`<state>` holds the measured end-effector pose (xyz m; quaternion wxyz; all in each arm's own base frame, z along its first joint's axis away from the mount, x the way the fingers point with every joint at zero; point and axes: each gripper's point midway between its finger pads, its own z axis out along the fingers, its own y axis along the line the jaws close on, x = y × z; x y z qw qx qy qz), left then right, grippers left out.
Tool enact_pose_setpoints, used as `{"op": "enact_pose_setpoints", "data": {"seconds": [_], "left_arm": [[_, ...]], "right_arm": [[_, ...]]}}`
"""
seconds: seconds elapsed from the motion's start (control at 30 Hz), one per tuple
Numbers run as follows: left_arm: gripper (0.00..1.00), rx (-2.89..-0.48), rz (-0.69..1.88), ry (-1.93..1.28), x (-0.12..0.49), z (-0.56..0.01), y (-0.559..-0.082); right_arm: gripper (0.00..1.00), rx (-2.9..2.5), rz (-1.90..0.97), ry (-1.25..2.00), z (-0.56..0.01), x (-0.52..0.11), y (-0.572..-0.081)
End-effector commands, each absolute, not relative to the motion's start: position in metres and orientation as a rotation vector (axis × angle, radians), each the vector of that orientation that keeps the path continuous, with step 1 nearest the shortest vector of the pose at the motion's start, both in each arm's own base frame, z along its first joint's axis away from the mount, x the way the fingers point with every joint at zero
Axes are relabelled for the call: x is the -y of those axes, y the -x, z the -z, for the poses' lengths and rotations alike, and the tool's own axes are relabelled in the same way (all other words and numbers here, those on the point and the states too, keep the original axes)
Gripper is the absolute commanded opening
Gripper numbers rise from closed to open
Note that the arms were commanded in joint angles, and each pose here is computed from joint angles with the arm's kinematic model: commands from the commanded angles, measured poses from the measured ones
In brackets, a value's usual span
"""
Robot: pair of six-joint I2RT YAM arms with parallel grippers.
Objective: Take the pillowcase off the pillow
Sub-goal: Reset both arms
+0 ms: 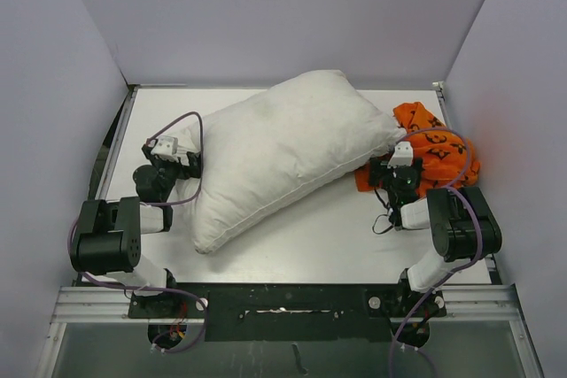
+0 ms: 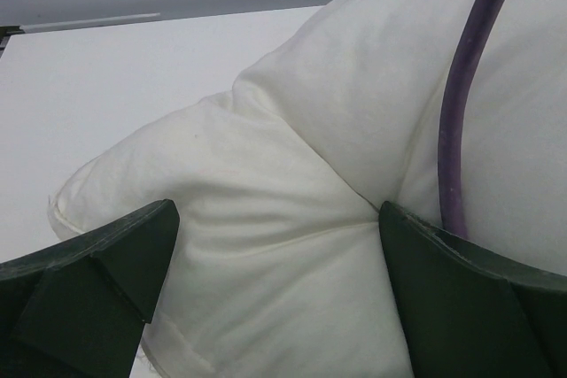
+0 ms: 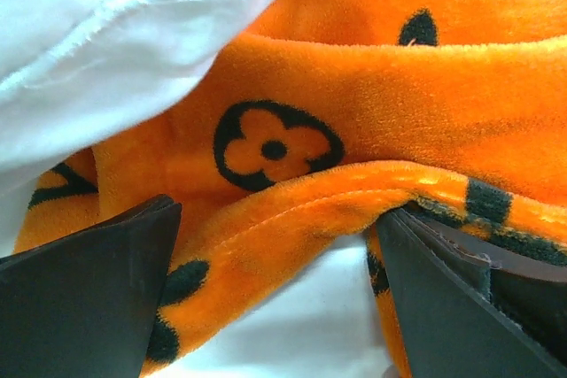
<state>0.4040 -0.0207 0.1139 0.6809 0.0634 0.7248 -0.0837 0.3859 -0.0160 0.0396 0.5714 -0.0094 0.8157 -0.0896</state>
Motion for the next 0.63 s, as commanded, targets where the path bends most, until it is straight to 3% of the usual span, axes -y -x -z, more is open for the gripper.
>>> {"op": "enact_pose_setpoints", "data": {"seconds": [0.0, 0.6], "left_arm": [[0.98, -1.822, 0.176, -0.163, 0.0227, -0.058, -0.3857], [0.98, -1.824, 0.162, -0.166, 0.0225, -0.0572, -0.3866]], "right_arm": [[0.98, -1.862, 0.24, 0.063, -0.052, 0.0069, -0.3897], [0.98, -1.828, 0.283, 0.078, -0.0557, 0.0038, -0.3859]]}}
